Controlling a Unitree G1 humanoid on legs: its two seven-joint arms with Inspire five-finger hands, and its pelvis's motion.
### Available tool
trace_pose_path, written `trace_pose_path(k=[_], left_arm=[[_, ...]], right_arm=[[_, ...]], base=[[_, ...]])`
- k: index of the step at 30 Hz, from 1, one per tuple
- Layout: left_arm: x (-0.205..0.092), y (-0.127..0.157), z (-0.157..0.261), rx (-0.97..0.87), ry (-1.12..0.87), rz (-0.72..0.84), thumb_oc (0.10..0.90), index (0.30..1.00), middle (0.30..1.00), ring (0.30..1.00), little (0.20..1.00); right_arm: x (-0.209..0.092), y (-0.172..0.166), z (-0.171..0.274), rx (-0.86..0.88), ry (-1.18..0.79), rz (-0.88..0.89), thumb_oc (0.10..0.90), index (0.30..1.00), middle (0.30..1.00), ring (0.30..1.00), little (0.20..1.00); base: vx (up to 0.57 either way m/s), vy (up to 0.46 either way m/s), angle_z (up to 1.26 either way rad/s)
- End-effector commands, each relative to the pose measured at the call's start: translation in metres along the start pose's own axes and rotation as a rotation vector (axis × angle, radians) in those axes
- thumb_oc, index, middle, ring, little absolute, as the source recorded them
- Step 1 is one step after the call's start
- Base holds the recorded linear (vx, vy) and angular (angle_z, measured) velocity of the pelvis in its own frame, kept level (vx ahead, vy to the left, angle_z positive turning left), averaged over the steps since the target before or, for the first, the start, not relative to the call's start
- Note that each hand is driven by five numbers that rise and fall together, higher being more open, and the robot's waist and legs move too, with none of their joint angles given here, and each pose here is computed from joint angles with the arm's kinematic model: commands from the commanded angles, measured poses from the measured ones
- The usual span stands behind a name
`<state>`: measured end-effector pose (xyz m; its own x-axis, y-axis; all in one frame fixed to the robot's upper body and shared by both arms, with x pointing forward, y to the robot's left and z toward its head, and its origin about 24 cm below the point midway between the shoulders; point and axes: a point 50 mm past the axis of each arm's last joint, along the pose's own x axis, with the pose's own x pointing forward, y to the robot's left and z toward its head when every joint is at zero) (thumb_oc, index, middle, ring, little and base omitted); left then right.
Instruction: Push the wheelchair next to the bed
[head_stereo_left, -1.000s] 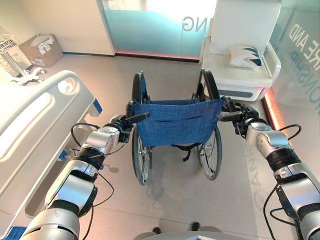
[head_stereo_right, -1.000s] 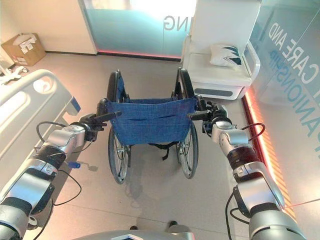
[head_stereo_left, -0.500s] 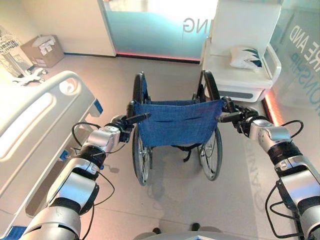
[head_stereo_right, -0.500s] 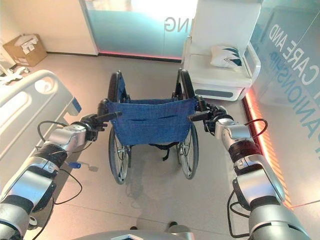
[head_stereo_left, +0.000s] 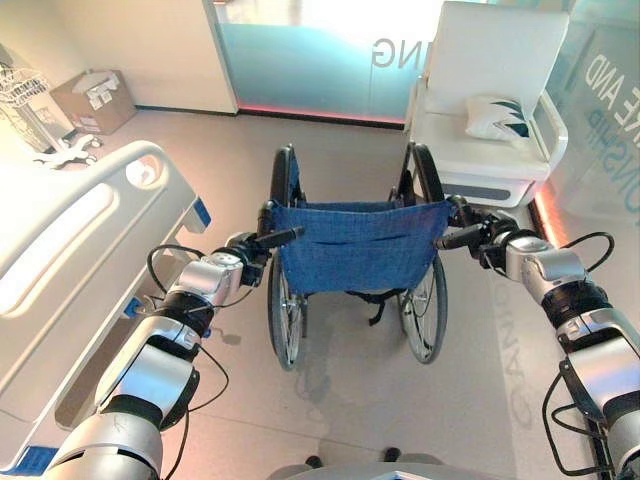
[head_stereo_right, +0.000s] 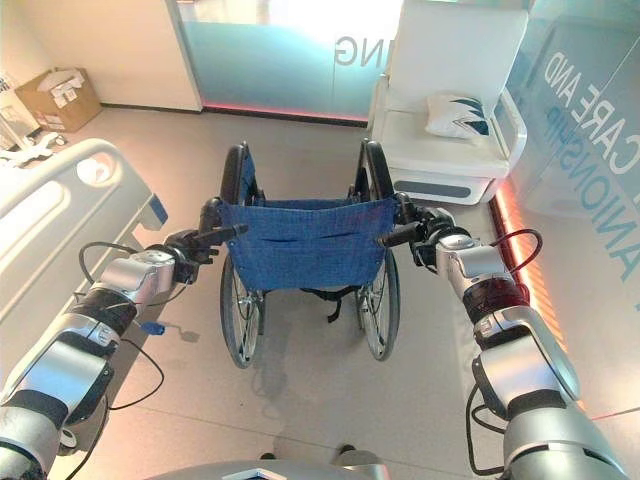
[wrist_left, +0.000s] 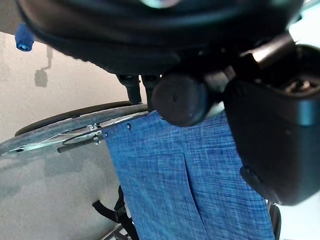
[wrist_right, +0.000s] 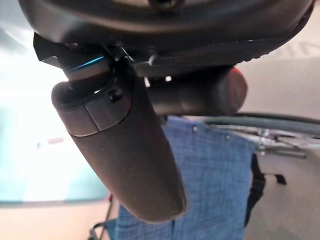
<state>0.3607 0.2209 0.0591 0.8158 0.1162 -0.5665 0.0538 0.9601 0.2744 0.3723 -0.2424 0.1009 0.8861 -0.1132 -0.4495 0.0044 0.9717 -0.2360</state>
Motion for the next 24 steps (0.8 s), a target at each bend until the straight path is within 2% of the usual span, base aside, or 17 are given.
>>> trace_pose_path(k=[1, 4, 5, 6, 7, 14, 24], left_arm=[[-0.006, 0.011, 0.044, 0.049, -0.13, 0.056, 0.8, 0.9, 0.9, 0.9, 0.9], [-0.006, 0.014, 0.043, 0.048, -0.128, 0.056, 0.8, 0.9, 0.9, 0.9, 0.9], [-0.006, 0.016, 0.042, 0.05, -0.127, 0.057, 0.8, 0.9, 0.9, 0.9, 0.9], [-0.006, 0.017, 0.041, 0.051, -0.125, 0.058, 0.8, 0.9, 0.9, 0.9, 0.9], [-0.006, 0.017, 0.041, 0.051, -0.125, 0.057, 0.8, 0.9, 0.9, 0.9, 0.9], [-0.003, 0.017, 0.034, 0.054, -0.114, 0.066, 0.8, 0.9, 0.9, 0.9, 0.9], [-0.002, 0.014, 0.031, 0.054, -0.119, 0.062, 0.8, 0.9, 0.9, 0.9, 0.9]], right_arm=[[-0.022, 0.023, 0.085, -0.029, -0.399, 0.236, 0.8, 0.9, 0.9, 0.9, 0.9], [-0.023, 0.026, 0.082, -0.005, -0.402, 0.314, 0.8, 0.9, 0.9, 0.9, 0.9], [-0.023, 0.027, 0.08, 0.01, -0.407, 0.338, 0.671, 0.707, 0.707, 0.707, 0.707], [-0.024, 0.026, 0.081, 0.027, -0.418, 0.35, 0.496, 0.444, 0.444, 0.444, 0.444], [-0.024, 0.026, 0.081, 0.032, -0.42, 0.353, 0.4, 0.3, 0.3, 0.3, 0.3], [-0.026, 0.032, 0.082, 0.097, -0.484, 0.381, 0.4, 0.3, 0.3, 0.3, 0.3], [-0.023, 0.038, 0.071, 0.054, -0.444, 0.406, 0.4, 0.3, 0.3, 0.3, 0.3]], base=[[0.0, 0.0, 0.0], [0.0, 0.0, 0.0], [0.0, 0.0, 0.0], [0.0, 0.0, 0.0], [0.0, 0.0, 0.0], [0.0, 0.0, 0.0], [0.0, 0.0, 0.0]])
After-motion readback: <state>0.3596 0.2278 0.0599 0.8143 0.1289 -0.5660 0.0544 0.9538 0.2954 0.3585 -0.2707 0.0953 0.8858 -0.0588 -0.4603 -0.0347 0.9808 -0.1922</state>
